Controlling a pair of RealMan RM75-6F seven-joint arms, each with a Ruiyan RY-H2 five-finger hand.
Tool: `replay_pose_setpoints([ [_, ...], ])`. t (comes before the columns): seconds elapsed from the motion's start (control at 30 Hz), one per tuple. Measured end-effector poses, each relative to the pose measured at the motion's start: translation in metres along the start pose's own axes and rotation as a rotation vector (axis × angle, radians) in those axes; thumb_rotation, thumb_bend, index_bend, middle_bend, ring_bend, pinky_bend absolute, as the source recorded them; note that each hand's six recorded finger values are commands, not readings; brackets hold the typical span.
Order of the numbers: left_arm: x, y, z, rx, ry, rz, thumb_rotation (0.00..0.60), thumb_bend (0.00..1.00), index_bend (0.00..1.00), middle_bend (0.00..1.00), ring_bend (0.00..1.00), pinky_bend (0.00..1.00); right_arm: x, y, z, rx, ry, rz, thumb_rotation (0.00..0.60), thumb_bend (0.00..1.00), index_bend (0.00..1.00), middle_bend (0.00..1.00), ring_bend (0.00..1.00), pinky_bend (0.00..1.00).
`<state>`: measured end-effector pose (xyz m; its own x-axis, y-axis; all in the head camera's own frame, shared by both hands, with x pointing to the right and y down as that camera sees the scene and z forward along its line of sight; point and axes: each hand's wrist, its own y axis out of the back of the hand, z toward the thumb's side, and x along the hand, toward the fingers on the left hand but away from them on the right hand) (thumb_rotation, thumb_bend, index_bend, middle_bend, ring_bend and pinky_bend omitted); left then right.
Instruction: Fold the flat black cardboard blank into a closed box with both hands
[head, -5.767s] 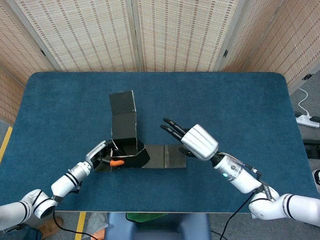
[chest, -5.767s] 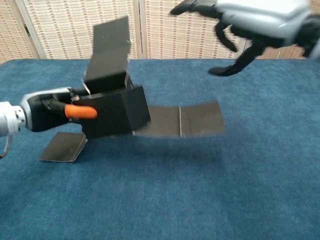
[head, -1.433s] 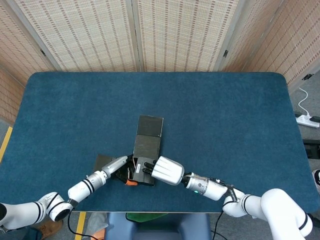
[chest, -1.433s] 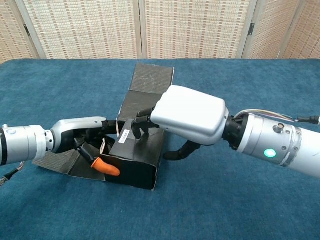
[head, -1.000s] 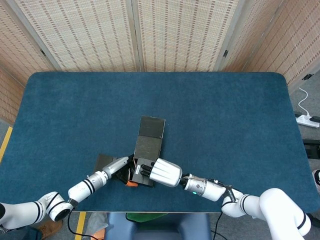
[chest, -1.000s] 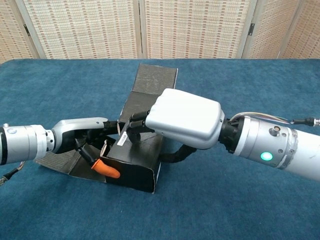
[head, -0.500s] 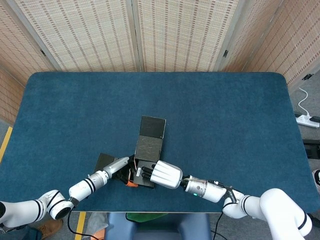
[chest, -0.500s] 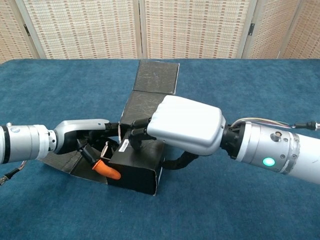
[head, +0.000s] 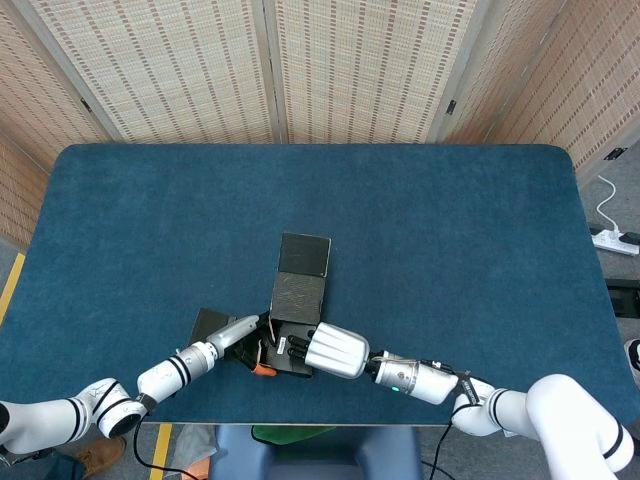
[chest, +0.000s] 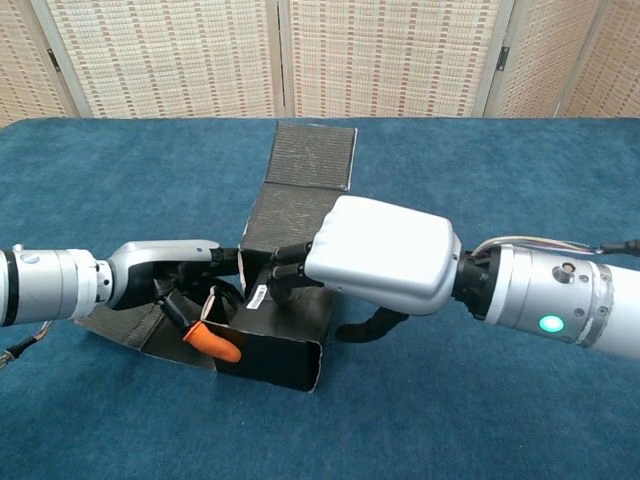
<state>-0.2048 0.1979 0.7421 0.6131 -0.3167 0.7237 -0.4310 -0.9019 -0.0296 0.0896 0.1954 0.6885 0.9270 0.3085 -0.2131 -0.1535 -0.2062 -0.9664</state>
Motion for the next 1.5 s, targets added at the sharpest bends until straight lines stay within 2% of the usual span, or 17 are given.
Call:
replay_pose_setpoints([
  [0.37,-0.004,-0.005,0.008,0.008,-0.029,-0.02,0.6,0.18,0.0,0.0,0.35,0.44,-0.003,0.0,0.003,0.001,0.015,0.018,0.6,0.17,0.4,0.3,0.76,1.0],
  [0.57,-0.001,-0.006,0.007,0.009,-0.021,-0.023,0.599,0.18,0.0,0.0,0.35,0.43,-0.002,0.001,0.006,-0.006,0.018,0.013,0.6,0.17,0.39,0.29,0.76,1.0],
  [0.8,0.002,-0.006,0.003,0.006,-0.008,-0.017,0.6,0.17,0.0,0.01,0.35,0.43,0.0,-0.004,0.006,-0.002,0.023,0.04,0.6,0.17,0.39,0.3,0.76,1.0],
  [0.87,0.002,-0.007,0.002,0.005,-0.007,-0.012,0.6,0.17,0.03,0.05,0.37,0.44,-0.001,-0.004,0.006,-0.01,0.023,0.046,0.6,0.17,0.39,0.31,0.76,1.0],
  [0.97,0.004,-0.006,0.001,0.01,-0.012,0.006,0.6,0.17,0.15,0.16,0.42,0.45,-0.003,-0.004,0.005,-0.017,0.02,0.053,0.6,0.17,0.39,0.31,0.76,1.0],
  [1.13,0.006,-0.006,0.0,0.013,-0.015,0.037,0.599,0.18,0.27,0.29,0.46,0.46,-0.004,-0.006,0.005,-0.009,0.026,0.072,0.6,0.17,0.39,0.32,0.76,1.0],
  [1.37,0.006,-0.007,-0.001,0.002,-0.011,0.044,0.599,0.18,0.29,0.31,0.46,0.46,-0.002,-0.009,0.006,0.002,0.034,0.096,0.6,0.17,0.39,0.35,0.76,1.0],
  [1.5,0.007,-0.008,-0.002,-0.009,-0.006,0.039,0.6,0.18,0.29,0.31,0.46,0.46,-0.001,-0.012,0.007,0.009,0.042,0.116,0.6,0.17,0.41,0.43,0.76,1.0],
])
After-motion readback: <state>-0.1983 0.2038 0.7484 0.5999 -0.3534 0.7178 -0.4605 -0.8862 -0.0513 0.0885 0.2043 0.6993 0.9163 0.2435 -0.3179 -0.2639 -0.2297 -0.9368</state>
